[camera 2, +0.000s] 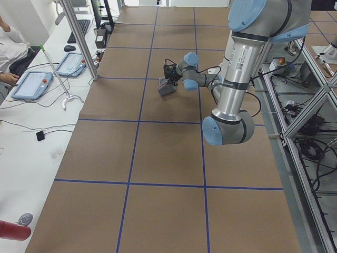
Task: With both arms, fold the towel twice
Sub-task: 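Drag the folded strip's end with the left gripper over onto its other end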
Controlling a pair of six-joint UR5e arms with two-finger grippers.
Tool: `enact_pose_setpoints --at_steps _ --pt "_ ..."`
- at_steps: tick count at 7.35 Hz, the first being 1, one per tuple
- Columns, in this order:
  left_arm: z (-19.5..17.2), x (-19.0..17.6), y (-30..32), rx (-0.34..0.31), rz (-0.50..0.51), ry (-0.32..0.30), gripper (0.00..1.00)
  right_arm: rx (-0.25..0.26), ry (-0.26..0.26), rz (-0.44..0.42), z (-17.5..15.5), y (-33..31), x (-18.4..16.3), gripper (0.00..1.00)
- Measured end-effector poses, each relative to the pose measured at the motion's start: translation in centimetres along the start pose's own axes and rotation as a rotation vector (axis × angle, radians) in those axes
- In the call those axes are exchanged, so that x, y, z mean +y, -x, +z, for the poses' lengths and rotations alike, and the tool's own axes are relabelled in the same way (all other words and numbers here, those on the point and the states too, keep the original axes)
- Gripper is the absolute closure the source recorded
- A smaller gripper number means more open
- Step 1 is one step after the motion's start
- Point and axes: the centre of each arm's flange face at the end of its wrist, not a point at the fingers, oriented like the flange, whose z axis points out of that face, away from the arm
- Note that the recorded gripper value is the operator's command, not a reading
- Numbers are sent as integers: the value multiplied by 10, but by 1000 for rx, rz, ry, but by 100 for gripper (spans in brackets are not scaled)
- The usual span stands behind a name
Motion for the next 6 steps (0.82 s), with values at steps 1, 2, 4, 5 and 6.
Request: enact_pose_setpoints --at_steps 1,2,4,5,6 --pt "6 3 -15 13 34 -1 100 0 0 0 0 0 0 0" --pt "15 9 -34 26 51 4 100 0 0 2 0 0 0 0" --pt "33 23 -68 45 96 19 100 1 0 6 0 0 0 0" --pt "40 27 -76 45 117 22 100 1 0 7 0 0 0 0" --pt "45 29 -82 45 134 24 94 1 0 8 0 0 0 0"
